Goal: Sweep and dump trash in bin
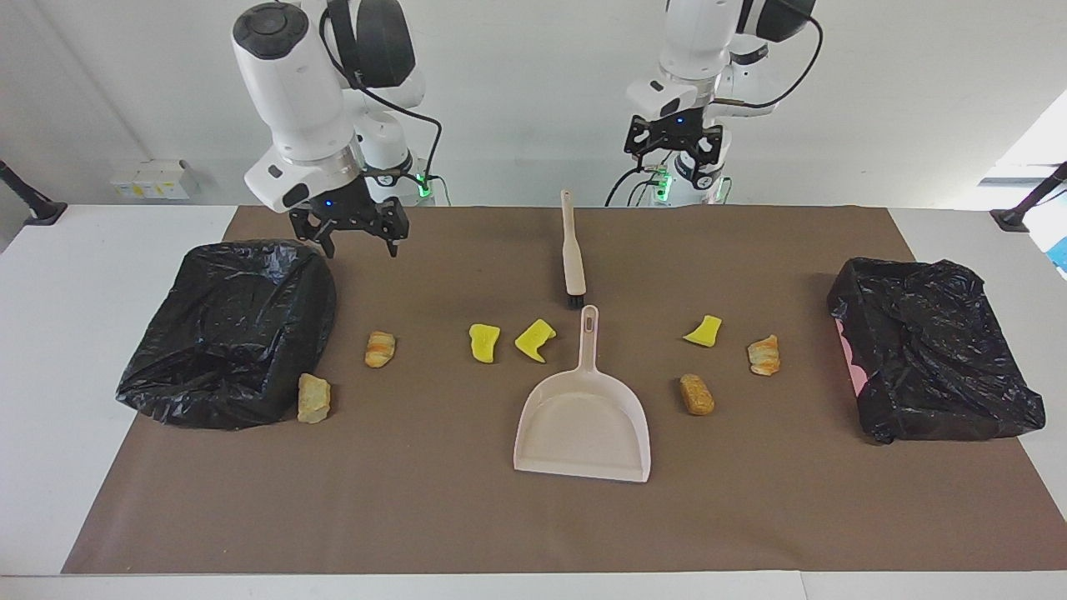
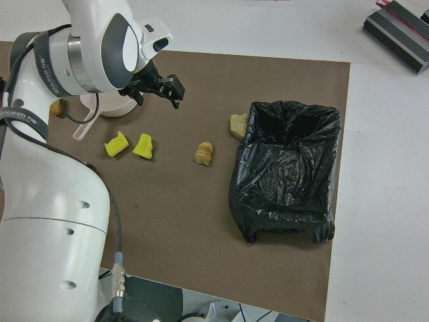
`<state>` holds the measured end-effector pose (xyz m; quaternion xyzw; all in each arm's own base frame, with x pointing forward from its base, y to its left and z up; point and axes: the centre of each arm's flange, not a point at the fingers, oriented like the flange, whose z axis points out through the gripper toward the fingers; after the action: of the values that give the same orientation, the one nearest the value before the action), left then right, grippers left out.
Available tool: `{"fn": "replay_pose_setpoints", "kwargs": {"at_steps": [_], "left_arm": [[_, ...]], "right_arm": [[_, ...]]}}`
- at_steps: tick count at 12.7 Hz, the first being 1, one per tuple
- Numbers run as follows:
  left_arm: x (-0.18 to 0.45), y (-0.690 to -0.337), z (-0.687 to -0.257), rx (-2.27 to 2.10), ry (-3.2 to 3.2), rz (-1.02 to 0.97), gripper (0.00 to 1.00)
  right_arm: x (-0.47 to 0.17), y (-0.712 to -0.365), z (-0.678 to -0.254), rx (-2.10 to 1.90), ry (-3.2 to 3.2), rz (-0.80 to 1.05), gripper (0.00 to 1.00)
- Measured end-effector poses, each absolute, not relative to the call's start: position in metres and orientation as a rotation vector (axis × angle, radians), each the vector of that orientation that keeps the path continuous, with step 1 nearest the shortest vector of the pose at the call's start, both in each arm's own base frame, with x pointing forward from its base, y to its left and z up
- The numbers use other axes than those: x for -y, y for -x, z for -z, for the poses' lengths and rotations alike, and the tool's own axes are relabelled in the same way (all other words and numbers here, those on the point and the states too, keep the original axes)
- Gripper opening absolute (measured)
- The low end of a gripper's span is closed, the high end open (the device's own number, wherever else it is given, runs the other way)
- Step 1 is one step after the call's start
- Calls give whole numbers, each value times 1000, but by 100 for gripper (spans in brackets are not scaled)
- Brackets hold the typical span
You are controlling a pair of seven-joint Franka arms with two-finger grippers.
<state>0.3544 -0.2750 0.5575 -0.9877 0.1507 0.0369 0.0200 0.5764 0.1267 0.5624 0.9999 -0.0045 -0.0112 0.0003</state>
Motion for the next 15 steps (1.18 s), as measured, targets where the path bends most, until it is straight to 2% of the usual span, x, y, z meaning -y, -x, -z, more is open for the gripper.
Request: {"fn": "replay_pose_setpoints", "kwargs": {"at_steps": [6, 11, 15], "left_arm": [[338, -298, -479, -365, 3117, -156, 100], [367, -259, -418, -288, 3122, -98, 100], [371, -254, -376, -281, 3146, -132, 100]], "right_arm": [[-226, -599, -486, 148, -3188, -26, 100], [-283, -601, -456, 223, -3233, -111, 100], [-318, -595, -433, 258, -3248, -111, 100]]}}
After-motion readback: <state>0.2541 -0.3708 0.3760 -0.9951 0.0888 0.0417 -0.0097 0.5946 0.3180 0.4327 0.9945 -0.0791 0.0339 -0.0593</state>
